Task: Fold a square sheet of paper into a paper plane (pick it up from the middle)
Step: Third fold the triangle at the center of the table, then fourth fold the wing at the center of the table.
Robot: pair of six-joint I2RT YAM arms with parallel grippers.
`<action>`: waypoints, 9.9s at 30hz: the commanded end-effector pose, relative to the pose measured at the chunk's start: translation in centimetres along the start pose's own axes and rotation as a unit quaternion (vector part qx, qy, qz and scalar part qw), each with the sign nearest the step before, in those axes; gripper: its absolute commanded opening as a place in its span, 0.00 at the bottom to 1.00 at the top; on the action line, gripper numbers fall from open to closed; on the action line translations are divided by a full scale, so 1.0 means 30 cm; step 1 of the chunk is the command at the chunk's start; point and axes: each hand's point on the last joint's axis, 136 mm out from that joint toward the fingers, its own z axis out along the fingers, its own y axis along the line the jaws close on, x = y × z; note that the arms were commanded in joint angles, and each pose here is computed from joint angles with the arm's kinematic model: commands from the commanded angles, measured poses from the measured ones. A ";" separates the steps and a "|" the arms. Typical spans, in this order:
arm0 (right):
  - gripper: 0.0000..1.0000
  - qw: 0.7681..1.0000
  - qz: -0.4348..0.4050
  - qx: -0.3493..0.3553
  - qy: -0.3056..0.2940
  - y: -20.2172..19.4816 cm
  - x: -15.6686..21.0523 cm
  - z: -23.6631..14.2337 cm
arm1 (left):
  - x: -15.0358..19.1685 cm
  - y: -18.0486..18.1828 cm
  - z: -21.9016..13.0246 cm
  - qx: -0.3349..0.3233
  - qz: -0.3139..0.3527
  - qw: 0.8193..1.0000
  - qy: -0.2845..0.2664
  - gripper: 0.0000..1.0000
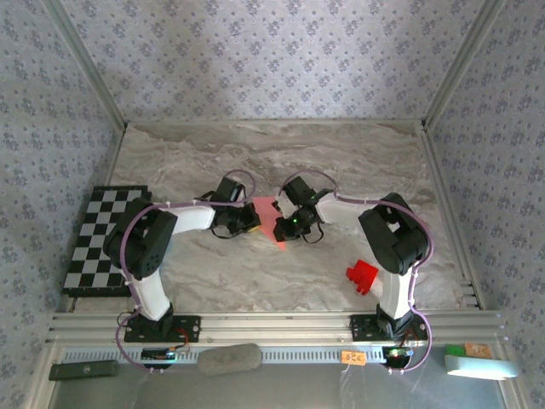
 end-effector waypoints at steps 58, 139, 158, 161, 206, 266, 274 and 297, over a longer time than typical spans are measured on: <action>0.21 0.989 0.012 -0.006 -0.145 0.082 -0.138 -0.192 | -0.115 -0.063 -0.239 0.019 -0.112 0.990 -0.085 0.53; 0.16 0.995 0.061 0.046 -0.068 -0.107 -0.067 -0.012 | -0.053 -0.097 0.024 0.126 -0.056 0.989 0.048 0.14; 0.46 0.950 -0.112 0.194 -0.220 -0.042 -0.093 -0.227 | -0.082 -0.170 -0.096 0.057 -0.085 0.993 -0.049 0.06; 0.47 0.940 -0.130 0.212 -0.234 -0.028 -0.087 -0.215 | -0.086 -0.168 -0.106 0.044 -0.104 0.992 -0.059 0.06; 0.20 0.942 -0.189 0.200 -0.194 -0.049 -0.081 -0.045 | -0.121 -0.020 -0.200 0.051 -0.191 0.977 -0.084 0.43; 0.20 0.951 -0.197 0.168 -0.166 -0.060 -0.078 -0.011 | -0.048 -0.013 -0.035 -0.008 -0.168 0.986 -0.002 0.19; 0.18 0.951 -0.225 0.127 -0.168 -0.061 -0.076 -0.040 | -0.077 -0.073 -0.085 0.047 -0.161 0.986 -0.027 0.23; 0.18 0.968 -0.183 0.063 -0.161 -0.084 -0.071 -0.015 | -0.085 -0.097 -0.037 0.081 -0.142 0.986 -0.017 0.28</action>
